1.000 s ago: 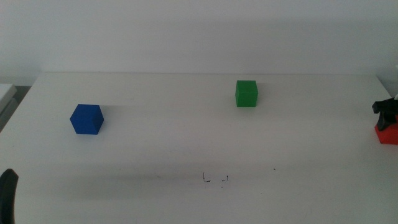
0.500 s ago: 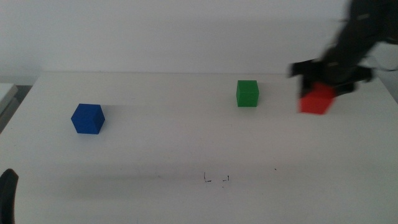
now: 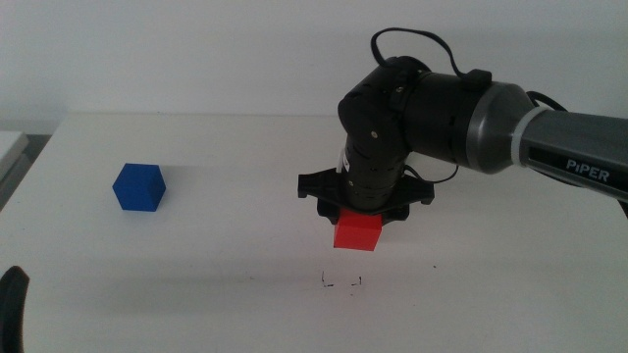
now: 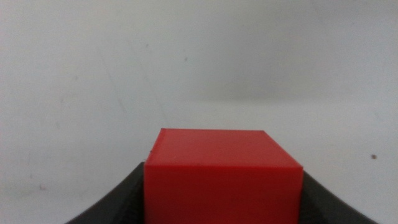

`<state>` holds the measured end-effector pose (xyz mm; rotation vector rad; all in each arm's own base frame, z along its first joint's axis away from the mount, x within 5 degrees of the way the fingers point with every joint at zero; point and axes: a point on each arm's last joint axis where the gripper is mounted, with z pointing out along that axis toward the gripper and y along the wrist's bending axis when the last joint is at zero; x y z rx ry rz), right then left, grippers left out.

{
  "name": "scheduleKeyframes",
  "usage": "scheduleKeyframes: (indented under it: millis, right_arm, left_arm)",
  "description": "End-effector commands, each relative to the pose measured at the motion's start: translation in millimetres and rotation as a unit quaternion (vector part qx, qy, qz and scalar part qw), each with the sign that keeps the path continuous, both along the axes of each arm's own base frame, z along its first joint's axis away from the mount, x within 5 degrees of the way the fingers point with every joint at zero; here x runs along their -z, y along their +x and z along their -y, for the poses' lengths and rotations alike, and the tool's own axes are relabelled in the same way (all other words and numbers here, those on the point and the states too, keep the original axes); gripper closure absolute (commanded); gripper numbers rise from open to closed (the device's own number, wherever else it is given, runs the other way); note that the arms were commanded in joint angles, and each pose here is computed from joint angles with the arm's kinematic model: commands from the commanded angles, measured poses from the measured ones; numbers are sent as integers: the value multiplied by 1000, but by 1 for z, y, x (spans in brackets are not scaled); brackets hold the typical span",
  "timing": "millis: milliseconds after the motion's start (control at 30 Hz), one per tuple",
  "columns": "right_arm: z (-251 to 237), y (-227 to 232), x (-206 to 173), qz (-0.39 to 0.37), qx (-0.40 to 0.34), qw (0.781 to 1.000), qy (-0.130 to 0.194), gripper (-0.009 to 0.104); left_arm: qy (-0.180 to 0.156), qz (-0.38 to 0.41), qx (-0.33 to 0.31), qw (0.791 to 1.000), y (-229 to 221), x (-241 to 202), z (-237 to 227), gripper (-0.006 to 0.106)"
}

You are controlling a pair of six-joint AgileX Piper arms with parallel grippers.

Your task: Stack red cubes first, then green, then blue cubes in a specific spot.

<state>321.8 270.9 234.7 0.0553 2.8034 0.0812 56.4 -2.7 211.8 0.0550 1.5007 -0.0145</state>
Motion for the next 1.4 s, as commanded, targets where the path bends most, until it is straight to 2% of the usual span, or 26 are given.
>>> scheduleKeyframes:
  millis: [0, 200, 600, 733, 1033, 1267, 1367]
  right_arm:
    - [-2, -4, -2, 14, 11, 1000, -13, 79]
    - [-20, -13, 13, 15, 16, 1000, -18, 79]
    - [-28, -11, 45, 0, 0, 998, -58, 79]
    - [-30, -9, 53, -1, -4, 998, -58, 79]
    - [-34, -7, 62, -2, -9, 999, -54, 79]
    - [-33, -6, 62, 5, -15, 998, -63, 79]
    - [-30, -6, 62, 4, -15, 997, -79, 79]
  left_arm:
    - [-4, 6, 2, 1000, 0, -1, 0, 8]
    - [-4, 6, 2, 1000, 0, -1, 0, 8]
    - [-4, 6, 2, 1000, 0, -1, 0, 8]
    - [-4, 6, 2, 1000, 0, -1, 0, 8]
    - [-4, 6, 2, 1000, 0, -1, 0, 8]
    - [-4, 6, 2, 1000, 0, -1, 0, 8]
    - [-4, 6, 2, 1000, 0, -1, 0, 8]
